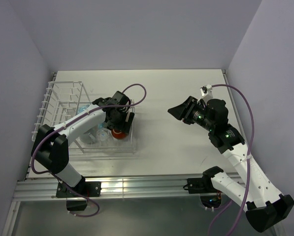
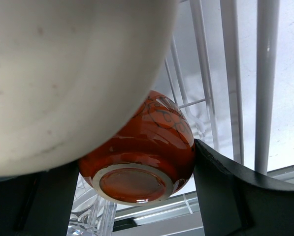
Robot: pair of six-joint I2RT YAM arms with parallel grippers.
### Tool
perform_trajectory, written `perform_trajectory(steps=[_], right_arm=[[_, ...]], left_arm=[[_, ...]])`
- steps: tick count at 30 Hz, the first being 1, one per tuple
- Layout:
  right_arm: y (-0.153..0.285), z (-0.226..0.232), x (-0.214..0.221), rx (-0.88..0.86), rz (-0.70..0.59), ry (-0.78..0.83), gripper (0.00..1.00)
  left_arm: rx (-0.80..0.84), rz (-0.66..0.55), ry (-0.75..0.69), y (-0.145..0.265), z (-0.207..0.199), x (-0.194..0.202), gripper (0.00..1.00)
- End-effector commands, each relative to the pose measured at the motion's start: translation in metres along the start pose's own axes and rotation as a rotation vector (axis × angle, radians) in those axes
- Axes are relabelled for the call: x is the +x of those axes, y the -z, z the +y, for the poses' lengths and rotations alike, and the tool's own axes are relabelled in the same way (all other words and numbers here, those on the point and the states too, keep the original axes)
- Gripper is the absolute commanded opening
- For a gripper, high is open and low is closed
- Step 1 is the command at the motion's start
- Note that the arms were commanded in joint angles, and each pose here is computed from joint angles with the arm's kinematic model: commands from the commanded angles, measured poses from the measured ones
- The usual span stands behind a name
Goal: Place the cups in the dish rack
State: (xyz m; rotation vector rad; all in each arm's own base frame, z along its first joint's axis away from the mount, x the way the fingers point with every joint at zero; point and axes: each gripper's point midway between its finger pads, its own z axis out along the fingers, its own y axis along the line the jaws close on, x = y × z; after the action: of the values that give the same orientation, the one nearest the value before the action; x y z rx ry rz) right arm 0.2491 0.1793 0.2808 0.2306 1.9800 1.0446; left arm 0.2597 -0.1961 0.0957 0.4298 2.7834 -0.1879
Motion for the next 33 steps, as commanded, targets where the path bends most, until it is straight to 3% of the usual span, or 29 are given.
perform_trajectory(steps=[1,23,24,26,33], right_arm=[[0.0021,0.0037,-0.0101,-0.012,-0.044,0.022,0.50],[0.0010,0.0050,-0.0128,-0.006,-0.044,0.029,0.51],[0.0010,0.0049,-0.0128,-0.006,-0.044,0.030,0.51],[0.0012,0.0052,-0.0130,-0.006,-0.044,0.029,0.51],[0.0014,0.0050,-0.0131,-0.006,-0.046,0.030,0.51]], left_arm=[[0.055,-0.031,-0.025,-0.0037,-0.0190,-0.0066,0.74],[0.056,-0.025,-0.037,-0.0051,-0.0221,-0.0061,0.79],[0.057,-0.026,-0.037,-0.0048,-0.0228,-0.0065,0.80],[0.057,-0.026,-0.040,-0.0049,-0.0236,-0.0065,0.92],[0.060,-0.029,-0.041,-0.0041,-0.0246,-0.0069,0.92]])
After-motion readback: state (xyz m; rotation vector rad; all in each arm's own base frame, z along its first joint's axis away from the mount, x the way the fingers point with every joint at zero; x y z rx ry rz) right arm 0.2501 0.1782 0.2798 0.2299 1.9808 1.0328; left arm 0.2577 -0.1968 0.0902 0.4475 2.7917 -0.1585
